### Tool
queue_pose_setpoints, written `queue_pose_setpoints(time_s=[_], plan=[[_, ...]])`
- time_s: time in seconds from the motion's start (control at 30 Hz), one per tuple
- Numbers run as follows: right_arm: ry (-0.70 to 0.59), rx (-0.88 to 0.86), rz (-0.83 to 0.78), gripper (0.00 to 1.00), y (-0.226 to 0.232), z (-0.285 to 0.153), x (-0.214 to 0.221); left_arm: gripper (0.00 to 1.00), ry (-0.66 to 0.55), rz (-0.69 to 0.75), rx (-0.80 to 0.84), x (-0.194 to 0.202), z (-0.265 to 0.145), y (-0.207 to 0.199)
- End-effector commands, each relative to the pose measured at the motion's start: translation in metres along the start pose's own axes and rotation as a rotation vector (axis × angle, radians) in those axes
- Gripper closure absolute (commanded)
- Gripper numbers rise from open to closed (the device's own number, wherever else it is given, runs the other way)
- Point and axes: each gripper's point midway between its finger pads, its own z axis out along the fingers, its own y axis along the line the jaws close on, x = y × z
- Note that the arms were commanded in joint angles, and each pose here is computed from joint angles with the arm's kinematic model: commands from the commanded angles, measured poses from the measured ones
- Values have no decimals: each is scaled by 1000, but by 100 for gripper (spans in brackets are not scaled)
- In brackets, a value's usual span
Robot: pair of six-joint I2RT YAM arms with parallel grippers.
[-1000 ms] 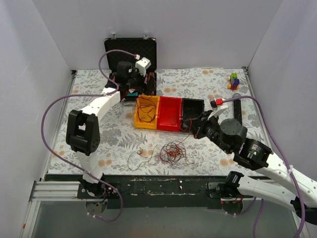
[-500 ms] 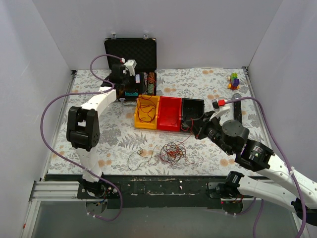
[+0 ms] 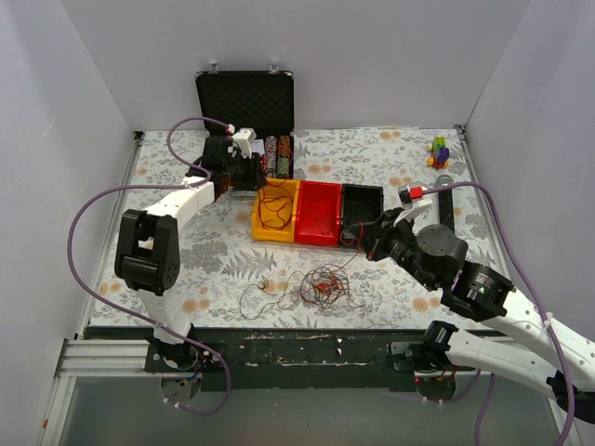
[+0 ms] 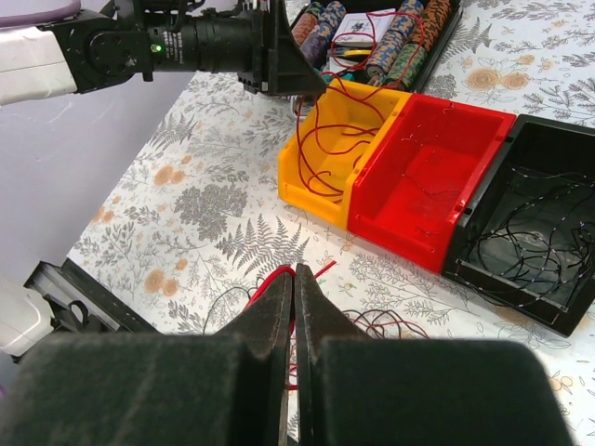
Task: Untangle the cables
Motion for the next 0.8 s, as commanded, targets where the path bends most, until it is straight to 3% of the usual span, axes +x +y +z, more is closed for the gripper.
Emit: queue_pose_setpoints(time_s=[0.0,0.33,0.57,0.6,0.67,0.77], plan=[[-18,8,14,99,-2,0,-3,69,-133,83,61,-44,-19,-20],[-14,7,17,99,-2,1,-1,74,-110,116,106,-36,-10,-27],[-16,2,17,99,-1,1,-3,69,-104,147,108,-34,-5,-28],[-21,-1,21,99,0,0,-5,73,-101,149,110,-32,-4,-28],[-21,-1,23,99,0,0,-5,99,-99,157,114,-32,-3,-30],[-24,0,21,99,1,-1,-7,100,-88,178,142,-26,-7,-38]])
